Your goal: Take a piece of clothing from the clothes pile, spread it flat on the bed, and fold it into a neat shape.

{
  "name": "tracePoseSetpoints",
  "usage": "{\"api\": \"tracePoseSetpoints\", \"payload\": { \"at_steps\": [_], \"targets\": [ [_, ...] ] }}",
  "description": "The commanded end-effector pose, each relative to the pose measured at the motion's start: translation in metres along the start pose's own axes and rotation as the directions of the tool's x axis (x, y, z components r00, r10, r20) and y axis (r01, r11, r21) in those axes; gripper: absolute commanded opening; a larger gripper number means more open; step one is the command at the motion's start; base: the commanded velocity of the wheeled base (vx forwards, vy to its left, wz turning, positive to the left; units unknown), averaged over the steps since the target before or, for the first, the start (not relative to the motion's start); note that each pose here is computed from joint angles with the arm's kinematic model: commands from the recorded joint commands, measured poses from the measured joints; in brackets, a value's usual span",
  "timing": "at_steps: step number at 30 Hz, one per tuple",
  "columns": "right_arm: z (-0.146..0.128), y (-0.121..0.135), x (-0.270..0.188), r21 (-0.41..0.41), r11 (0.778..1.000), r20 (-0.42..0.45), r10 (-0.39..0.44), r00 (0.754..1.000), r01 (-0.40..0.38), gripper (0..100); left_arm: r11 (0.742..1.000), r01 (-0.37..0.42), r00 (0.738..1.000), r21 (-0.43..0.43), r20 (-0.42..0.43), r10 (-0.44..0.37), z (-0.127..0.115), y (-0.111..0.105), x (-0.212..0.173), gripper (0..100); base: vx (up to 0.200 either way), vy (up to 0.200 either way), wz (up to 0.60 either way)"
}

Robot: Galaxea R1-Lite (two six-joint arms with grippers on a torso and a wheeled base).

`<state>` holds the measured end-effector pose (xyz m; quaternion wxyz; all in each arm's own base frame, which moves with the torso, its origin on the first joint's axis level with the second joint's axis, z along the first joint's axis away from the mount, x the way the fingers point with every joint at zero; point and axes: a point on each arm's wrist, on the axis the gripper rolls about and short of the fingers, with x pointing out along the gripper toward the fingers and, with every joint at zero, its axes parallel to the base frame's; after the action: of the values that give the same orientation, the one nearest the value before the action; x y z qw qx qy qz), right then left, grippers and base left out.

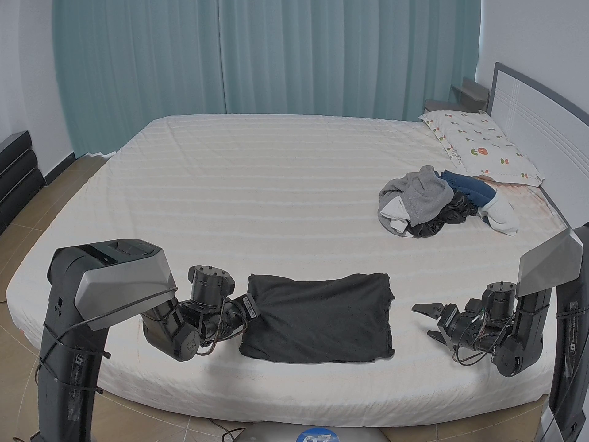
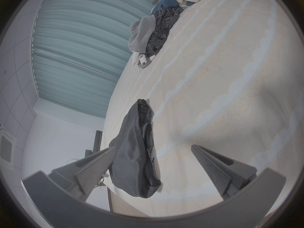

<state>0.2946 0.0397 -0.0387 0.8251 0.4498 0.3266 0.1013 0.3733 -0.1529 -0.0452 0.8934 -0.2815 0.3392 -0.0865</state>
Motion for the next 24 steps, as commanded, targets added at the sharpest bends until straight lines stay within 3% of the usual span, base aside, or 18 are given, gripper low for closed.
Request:
{"api": "tracePoseSetpoints", "payload": {
  "at_steps": [1, 12, 24],
  "targets": [
    [0.0, 0.0, 0.0, -0.003, 1.0, 0.003, 0.006, 1.0, -0.006, 100, 1.0, -0.005, 1.0, -0.003, 0.012, 0.005, 0.003, 0.001, -0.001, 0, 0.0, 0.0, 0.0],
    [0.0, 0.0, 0.0, -0.008, 1.0, 0.002, 0.004, 1.0, -0.004, 100, 1.0, -0.009, 1.0, -0.008, 0.009, 0.009, 0.003, 0.001, -0.006, 0, 0.0, 0.0, 0.0],
    [0.0, 0.0, -0.001, -0.008, 1.0, 0.002, 0.002, 1.0, -0.002, 100, 0.999, -0.022, 0.999, -0.024, 0.023, 0.022, 0.011, 0.006, -0.015, 0, 0.0, 0.2, 0.0]
  ]
}}
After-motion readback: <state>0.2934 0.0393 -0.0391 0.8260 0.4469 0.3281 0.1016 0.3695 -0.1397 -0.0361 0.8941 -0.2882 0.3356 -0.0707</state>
